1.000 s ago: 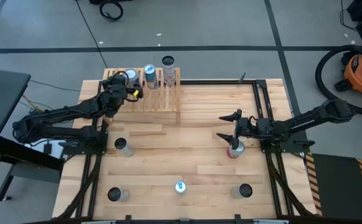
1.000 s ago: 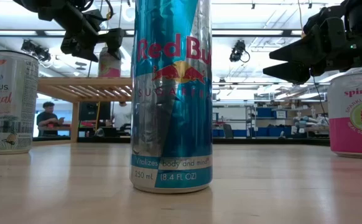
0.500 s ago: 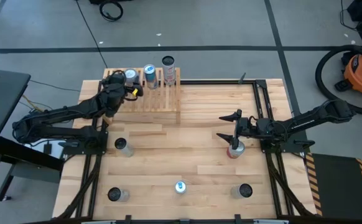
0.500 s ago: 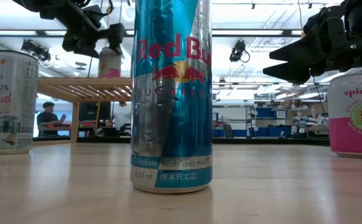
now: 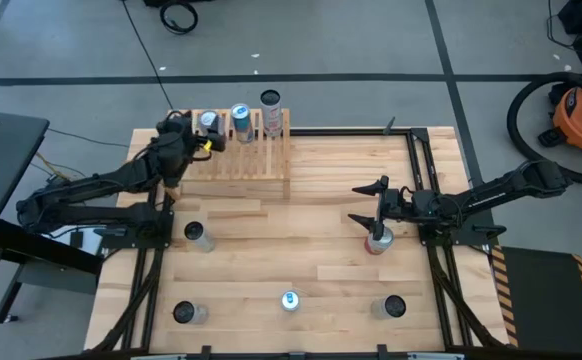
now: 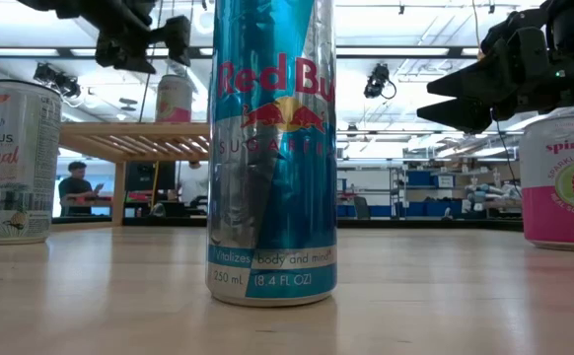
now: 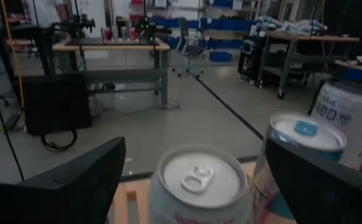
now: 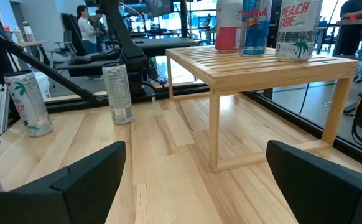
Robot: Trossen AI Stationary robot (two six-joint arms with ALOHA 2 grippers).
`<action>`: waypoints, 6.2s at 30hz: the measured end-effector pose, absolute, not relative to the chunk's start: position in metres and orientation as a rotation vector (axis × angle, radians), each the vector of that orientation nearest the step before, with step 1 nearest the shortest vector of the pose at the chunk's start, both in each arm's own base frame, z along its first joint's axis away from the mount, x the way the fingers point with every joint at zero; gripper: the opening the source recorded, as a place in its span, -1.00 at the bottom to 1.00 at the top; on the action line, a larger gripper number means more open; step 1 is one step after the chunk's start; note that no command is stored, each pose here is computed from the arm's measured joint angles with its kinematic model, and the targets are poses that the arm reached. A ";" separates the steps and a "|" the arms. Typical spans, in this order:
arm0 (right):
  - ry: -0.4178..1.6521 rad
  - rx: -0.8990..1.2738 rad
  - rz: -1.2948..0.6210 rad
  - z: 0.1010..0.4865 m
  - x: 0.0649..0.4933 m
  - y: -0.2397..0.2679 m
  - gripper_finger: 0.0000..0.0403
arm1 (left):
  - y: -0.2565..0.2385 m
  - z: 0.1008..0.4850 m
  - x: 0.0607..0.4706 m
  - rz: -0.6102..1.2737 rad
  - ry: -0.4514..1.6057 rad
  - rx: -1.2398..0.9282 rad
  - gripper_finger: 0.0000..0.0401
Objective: Place canned beverage on shelf
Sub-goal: Put the top white yellow soda can on the shelf
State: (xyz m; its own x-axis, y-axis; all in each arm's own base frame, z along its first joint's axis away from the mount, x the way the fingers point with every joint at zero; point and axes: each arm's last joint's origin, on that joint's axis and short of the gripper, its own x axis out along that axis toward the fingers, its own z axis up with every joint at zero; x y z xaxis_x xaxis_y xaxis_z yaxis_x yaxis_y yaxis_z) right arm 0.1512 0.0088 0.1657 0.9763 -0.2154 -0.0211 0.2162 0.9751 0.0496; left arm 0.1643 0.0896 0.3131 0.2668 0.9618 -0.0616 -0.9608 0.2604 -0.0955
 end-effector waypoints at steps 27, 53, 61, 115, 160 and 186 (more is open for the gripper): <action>0.016 0.052 -0.218 0.166 0.151 0.009 0.98 | 0.011 0.338 0.147 0.741 0.009 0.135 0.94; -0.276 0.168 -0.219 0.193 0.148 0.006 0.98 | -0.054 0.325 0.138 0.284 0.073 0.043 0.94; -0.433 0.224 -0.283 0.207 0.142 0.003 0.98 | -0.064 0.325 0.134 0.214 0.068 0.017 0.94; -0.463 0.135 -0.193 0.259 0.184 0.006 0.98 | -0.082 0.292 0.110 0.084 0.328 -0.168 0.94; -0.359 0.139 -0.193 0.244 0.196 0.007 0.98 | -0.066 0.288 0.112 0.263 0.965 -0.182 0.94; -0.345 0.143 -0.171 0.242 0.196 0.008 0.98 | -0.051 0.288 0.120 0.344 1.006 -0.285 0.94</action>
